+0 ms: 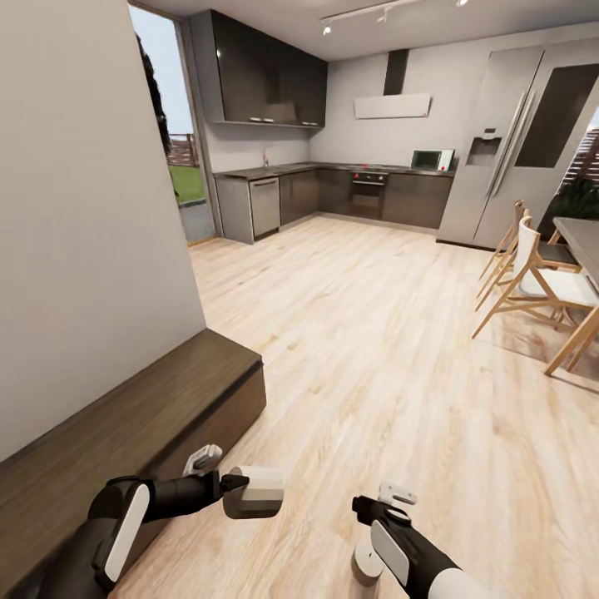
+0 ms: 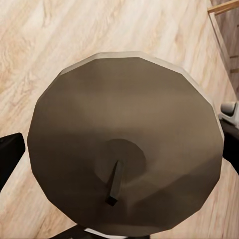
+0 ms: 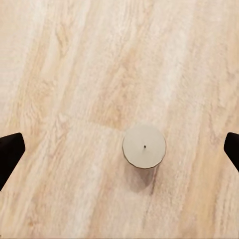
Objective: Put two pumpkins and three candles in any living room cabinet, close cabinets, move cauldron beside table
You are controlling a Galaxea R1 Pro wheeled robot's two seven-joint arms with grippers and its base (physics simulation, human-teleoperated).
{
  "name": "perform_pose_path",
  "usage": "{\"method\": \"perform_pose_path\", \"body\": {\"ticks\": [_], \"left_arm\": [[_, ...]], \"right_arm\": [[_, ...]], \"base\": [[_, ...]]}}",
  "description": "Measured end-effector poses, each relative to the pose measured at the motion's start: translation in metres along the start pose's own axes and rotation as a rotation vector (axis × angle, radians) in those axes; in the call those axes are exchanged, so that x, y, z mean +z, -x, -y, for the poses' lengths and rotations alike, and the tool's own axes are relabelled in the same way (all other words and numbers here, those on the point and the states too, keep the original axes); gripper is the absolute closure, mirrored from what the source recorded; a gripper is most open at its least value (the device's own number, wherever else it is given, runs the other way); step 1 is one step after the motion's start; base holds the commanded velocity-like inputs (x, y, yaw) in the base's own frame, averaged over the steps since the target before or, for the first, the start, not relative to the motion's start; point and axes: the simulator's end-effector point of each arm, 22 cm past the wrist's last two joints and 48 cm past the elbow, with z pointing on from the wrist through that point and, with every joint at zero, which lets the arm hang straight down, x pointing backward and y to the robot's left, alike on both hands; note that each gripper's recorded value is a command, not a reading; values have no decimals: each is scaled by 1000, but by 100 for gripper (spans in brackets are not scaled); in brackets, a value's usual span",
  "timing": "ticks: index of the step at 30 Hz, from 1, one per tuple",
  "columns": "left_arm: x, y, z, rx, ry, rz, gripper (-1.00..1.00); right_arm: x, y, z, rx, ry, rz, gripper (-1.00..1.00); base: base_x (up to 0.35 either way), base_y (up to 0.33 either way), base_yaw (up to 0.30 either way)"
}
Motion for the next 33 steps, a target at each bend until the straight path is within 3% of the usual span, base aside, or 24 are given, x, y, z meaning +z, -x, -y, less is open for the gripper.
{"method": "perform_pose_path", "body": {"ticks": [33], "left_arm": [[40, -29, -47, 2, 1, 1, 100]], "right_arm": [[52, -41, 7, 24, 2, 6, -100]], "base": [[0, 0, 0]]}}
